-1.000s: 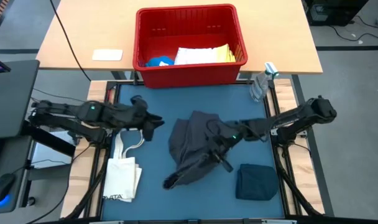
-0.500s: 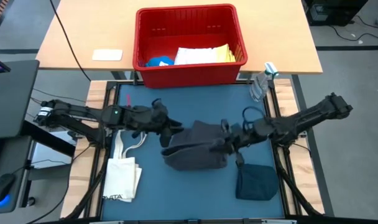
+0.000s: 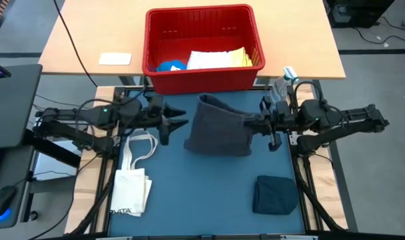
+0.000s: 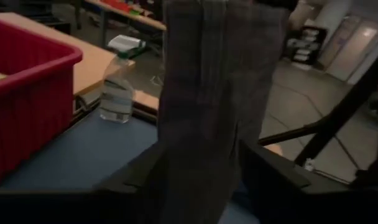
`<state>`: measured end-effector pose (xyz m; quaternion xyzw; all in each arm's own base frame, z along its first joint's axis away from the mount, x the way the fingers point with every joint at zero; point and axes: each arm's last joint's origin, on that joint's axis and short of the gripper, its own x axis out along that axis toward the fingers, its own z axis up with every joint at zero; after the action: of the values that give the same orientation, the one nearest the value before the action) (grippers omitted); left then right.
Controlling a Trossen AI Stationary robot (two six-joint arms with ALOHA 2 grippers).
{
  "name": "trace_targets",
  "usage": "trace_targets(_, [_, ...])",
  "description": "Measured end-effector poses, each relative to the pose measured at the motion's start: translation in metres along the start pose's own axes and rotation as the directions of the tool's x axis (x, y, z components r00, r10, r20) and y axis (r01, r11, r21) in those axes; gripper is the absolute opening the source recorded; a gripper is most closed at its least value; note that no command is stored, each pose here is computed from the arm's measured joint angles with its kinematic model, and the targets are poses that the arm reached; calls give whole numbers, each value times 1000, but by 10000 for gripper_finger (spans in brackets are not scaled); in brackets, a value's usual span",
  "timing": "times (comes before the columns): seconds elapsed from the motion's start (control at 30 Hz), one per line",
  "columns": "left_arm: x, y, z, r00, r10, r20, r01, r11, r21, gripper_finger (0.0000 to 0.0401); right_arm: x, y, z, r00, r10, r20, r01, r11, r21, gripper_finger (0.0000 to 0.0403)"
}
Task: Fold Laundry from Bin
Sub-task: Fold the gray blue shorts
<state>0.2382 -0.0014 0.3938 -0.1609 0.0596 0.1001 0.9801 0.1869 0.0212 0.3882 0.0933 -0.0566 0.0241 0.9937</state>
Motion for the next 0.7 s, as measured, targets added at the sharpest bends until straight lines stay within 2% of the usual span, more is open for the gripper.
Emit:
trace_targets(0.13, [20, 5, -7, 999, 33, -17, -32, 999, 31, 278, 3, -3, -3, 999, 44, -31, -45, 999, -25, 26])
trace_targets(0.3, [42, 11, -7, 999, 38, 37, -40, 996, 80, 355, 5, -8, -3, 991, 122, -50, -124, 991, -46, 26])
trace_targets(0.33, [46, 12, -6, 999, 18, 47, -22, 995, 95, 367, 6, -9, -4, 989, 137, -54, -139, 989, -47, 26])
trace_targets(0.4, [52, 12, -4, 993, -103, 59, 94, 986, 136, 382, 6, -11, -4, 987, 147, -59, -150, 988, -44, 26])
trace_targets(0.47, [57, 11, -1, 968, -239, 74, 225, 962, 153, 385, 7, -14, -4, 985, 157, -68, -160, 986, -42, 26])
trace_targets(0.53, [61, 10, 0, 941, -330, 77, 316, 937, 149, 378, 7, -16, -4, 983, 169, -74, -172, 984, -41, 26])
trace_targets(0.63, [66, 15, -2, 931, -362, 53, 356, 929, 105, 340, 7, -20, -4, 982, 172, -82, -176, 984, -39, 26])
trace_targets(0.7, [69, 19, -3, 929, -368, 39, 365, 928, 82, 293, 7, -23, -4, 983, 166, -81, -170, 985, -40, 26])
